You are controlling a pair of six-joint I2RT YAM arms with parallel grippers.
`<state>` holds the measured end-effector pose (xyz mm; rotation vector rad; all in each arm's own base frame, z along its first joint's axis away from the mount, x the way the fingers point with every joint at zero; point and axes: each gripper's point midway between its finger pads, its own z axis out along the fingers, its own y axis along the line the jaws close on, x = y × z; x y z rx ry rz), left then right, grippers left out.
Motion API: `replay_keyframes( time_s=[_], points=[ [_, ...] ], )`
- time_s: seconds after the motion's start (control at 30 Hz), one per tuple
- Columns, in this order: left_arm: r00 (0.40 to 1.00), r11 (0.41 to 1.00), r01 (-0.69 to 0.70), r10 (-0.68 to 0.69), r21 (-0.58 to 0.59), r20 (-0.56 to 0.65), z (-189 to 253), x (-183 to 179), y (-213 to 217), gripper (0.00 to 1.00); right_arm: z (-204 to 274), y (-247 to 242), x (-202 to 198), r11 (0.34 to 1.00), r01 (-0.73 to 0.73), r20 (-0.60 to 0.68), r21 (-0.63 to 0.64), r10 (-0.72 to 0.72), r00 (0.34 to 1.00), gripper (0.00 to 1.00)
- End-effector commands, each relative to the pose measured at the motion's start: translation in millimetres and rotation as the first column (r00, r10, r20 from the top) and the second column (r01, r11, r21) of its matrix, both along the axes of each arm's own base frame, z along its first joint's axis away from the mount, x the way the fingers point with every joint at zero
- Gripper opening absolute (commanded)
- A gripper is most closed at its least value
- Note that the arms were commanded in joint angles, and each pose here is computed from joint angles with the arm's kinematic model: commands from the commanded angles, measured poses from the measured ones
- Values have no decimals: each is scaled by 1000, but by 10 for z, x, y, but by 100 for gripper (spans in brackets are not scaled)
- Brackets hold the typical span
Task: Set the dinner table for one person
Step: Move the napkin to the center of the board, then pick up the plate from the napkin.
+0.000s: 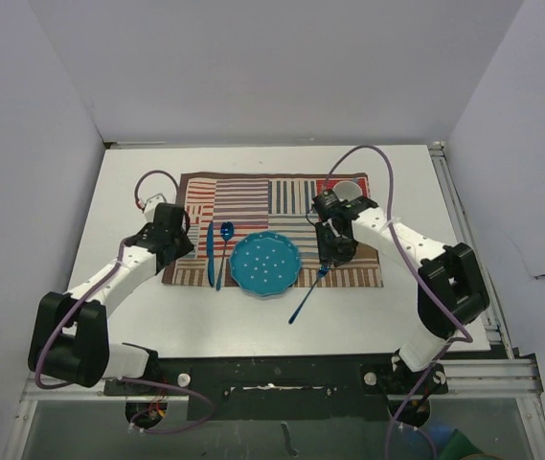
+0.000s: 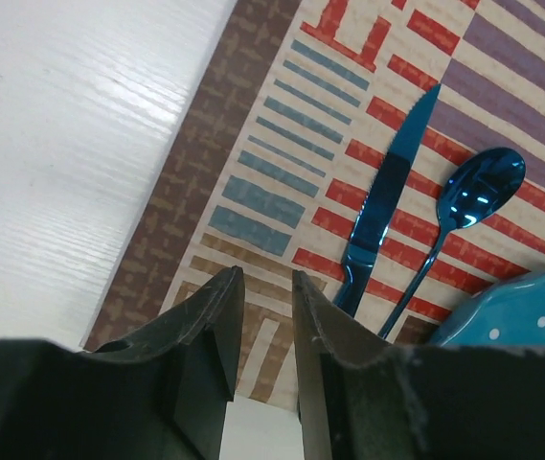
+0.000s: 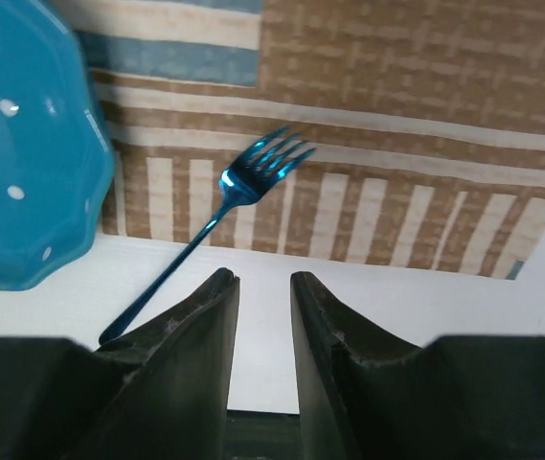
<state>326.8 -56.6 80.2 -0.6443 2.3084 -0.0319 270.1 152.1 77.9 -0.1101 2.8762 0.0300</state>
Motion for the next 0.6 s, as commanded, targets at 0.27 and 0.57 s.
replay_keyframes(
  time_s=[0.27, 0.57],
  points=[
    [979, 982, 174, -165, -76, 118, 161, 218, -504, 27, 382, 971, 355, 951, -256, 146, 176, 232, 962, 30],
    [973, 977, 206, -197, -63, 119, 248, 199, -555, 27, 558, 1182, 514, 935, -291, 169, 203, 259, 951, 30]
  ],
)
